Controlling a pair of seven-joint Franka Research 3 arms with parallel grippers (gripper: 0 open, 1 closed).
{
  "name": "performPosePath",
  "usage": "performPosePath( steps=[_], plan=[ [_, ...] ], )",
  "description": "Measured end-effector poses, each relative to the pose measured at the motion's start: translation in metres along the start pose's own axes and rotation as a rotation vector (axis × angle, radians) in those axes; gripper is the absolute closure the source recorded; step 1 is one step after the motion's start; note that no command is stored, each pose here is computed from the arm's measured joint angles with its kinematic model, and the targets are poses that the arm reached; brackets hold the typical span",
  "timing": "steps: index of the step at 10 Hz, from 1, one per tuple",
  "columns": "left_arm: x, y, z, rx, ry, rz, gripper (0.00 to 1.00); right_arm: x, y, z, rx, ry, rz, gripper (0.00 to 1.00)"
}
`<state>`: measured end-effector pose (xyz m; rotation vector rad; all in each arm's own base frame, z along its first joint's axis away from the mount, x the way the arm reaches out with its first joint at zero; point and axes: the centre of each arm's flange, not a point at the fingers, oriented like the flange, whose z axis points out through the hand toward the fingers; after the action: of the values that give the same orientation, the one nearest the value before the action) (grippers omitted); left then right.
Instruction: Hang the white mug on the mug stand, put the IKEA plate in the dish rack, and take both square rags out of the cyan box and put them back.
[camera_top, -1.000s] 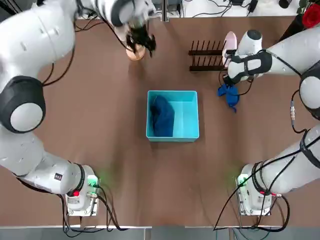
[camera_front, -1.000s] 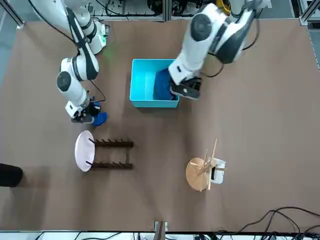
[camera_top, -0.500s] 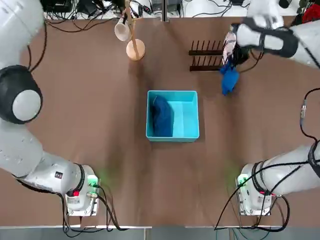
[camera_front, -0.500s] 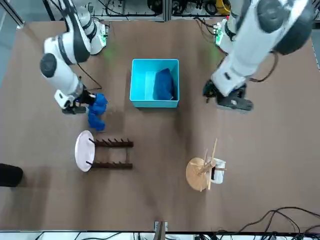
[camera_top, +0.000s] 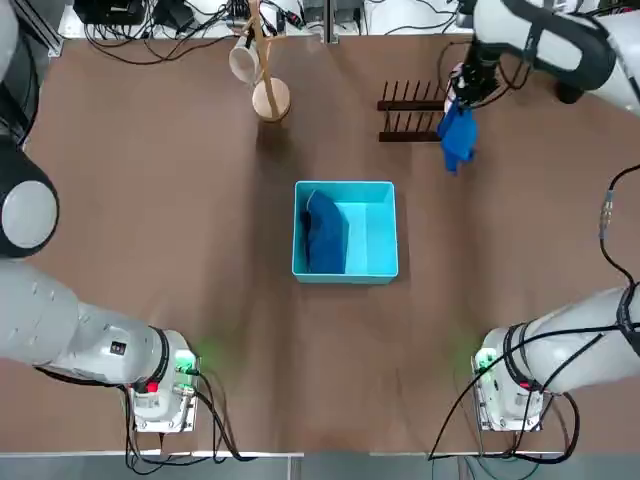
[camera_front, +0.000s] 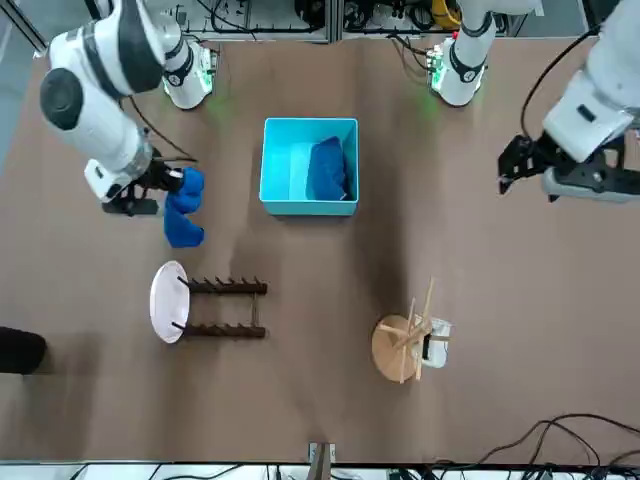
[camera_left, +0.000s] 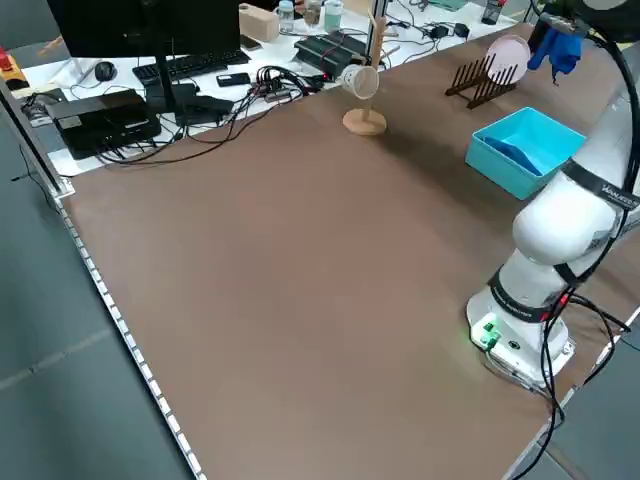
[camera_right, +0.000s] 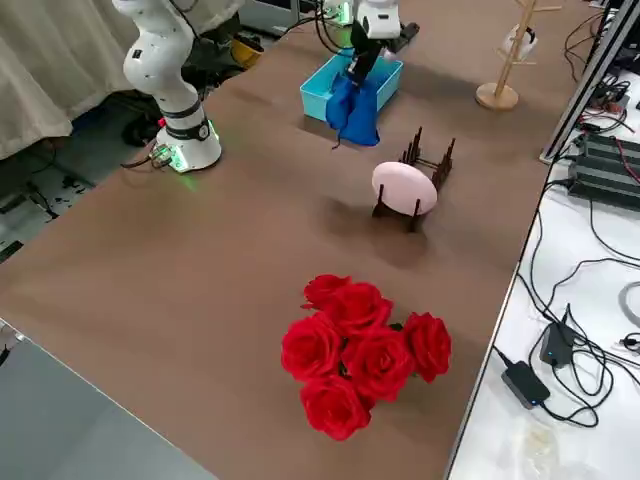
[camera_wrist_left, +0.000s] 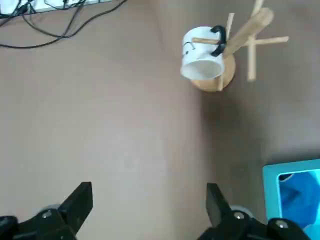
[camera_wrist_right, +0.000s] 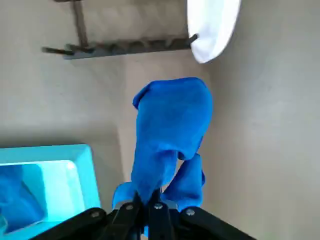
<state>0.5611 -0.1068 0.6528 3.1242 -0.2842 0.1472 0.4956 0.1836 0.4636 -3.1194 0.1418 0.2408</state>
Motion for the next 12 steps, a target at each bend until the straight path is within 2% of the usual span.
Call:
performPosePath(
  steps=[2, 4, 9, 12],
  plan=[
    [-0.017, -0.031, 0.001, -0.013, -0.016, 0.002, 0.03, -0.036, -0.066, 0.004, -0.008, -0.002, 0.043, 0.96],
    [-0.023, -0.036, 0.007, -0.016, -0.031, -0.002, 0.03, -0.073, -0.117, 0.01, -0.021, 0.001, 0.066, 0.96],
    [-0.022, -0.032, 0.012, -0.017, -0.04, -0.008, 0.01, -0.166, -0.213, 0.029, -0.023, 0.033, 0.104, 0.96],
    [-0.021, -0.024, 0.016, -0.017, -0.05, -0.038, 0.0, -0.189, -0.24, 0.073, -0.035, 0.04, 0.098, 0.96]
  ],
)
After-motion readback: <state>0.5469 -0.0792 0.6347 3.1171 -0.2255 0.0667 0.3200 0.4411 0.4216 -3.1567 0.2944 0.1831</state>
